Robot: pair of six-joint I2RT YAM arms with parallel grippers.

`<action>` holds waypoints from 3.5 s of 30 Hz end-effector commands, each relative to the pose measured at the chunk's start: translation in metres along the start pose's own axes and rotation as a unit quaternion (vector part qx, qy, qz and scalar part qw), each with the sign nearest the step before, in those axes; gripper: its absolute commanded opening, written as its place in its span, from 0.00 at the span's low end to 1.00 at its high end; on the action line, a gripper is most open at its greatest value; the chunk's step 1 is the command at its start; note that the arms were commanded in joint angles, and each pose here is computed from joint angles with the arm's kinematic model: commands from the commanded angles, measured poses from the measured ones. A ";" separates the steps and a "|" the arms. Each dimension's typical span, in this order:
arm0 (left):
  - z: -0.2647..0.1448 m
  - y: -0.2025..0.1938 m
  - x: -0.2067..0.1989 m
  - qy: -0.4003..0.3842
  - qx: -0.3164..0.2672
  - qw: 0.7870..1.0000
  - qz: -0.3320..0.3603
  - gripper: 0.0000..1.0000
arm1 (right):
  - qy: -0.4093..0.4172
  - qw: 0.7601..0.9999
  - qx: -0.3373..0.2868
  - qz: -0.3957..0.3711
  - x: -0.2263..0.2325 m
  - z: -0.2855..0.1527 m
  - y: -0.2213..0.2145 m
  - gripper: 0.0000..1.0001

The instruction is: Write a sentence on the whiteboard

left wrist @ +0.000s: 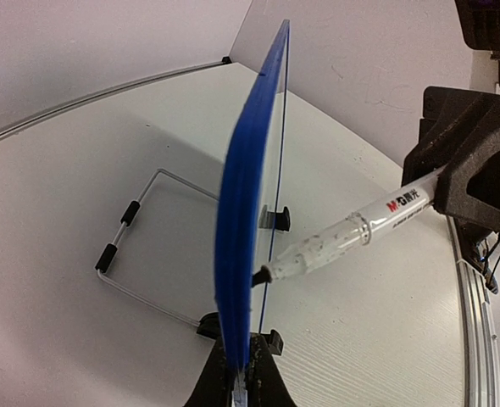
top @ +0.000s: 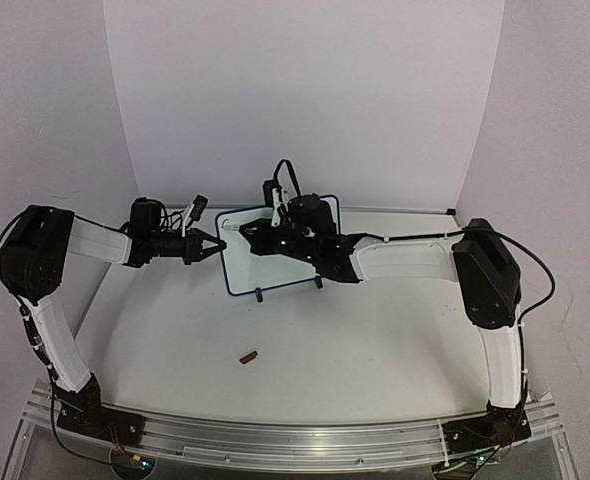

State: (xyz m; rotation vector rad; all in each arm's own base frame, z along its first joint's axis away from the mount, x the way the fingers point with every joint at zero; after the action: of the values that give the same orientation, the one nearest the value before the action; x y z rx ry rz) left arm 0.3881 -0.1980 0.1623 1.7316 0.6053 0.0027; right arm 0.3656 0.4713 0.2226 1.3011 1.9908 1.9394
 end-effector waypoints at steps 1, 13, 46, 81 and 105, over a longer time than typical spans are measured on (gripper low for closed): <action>-0.003 -0.002 0.000 0.029 0.010 1.000 0.006 0.00 | -0.023 1.000 -0.007 0.005 -0.007 -0.006 -0.002 0.00; -0.004 0.000 0.000 0.032 0.009 0.999 0.009 0.00 | -0.069 0.997 -0.034 0.002 -0.017 -0.028 0.004 0.00; -0.004 0.000 0.000 0.036 0.009 0.999 0.010 0.00 | -0.016 0.999 0.041 0.002 -0.008 0.003 -0.036 0.00; -0.004 -0.001 0.001 0.044 0.014 0.999 0.014 0.00 | -0.040 0.999 -0.008 -0.019 -0.001 -0.021 0.012 0.00; -0.001 -0.003 0.001 0.047 0.021 0.999 0.017 0.00 | -0.061 0.998 0.027 -0.002 -0.022 -0.019 -0.011 0.00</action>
State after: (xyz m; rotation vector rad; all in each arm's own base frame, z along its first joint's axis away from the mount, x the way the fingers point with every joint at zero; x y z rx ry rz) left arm 0.3843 -0.1999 0.1627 1.7532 0.6047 0.0265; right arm 0.3602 0.4489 0.2108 1.3639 2.0057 1.7868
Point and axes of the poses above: each gripper's point midway between its finger pads, its own z axis out along the fingers, its own x axis along the line the jaws close on, y = z × x, the point moved 5 cm from there along -z, back along the fingers, and after that the axes turned 1 degree about z, right-handed, at the moved point
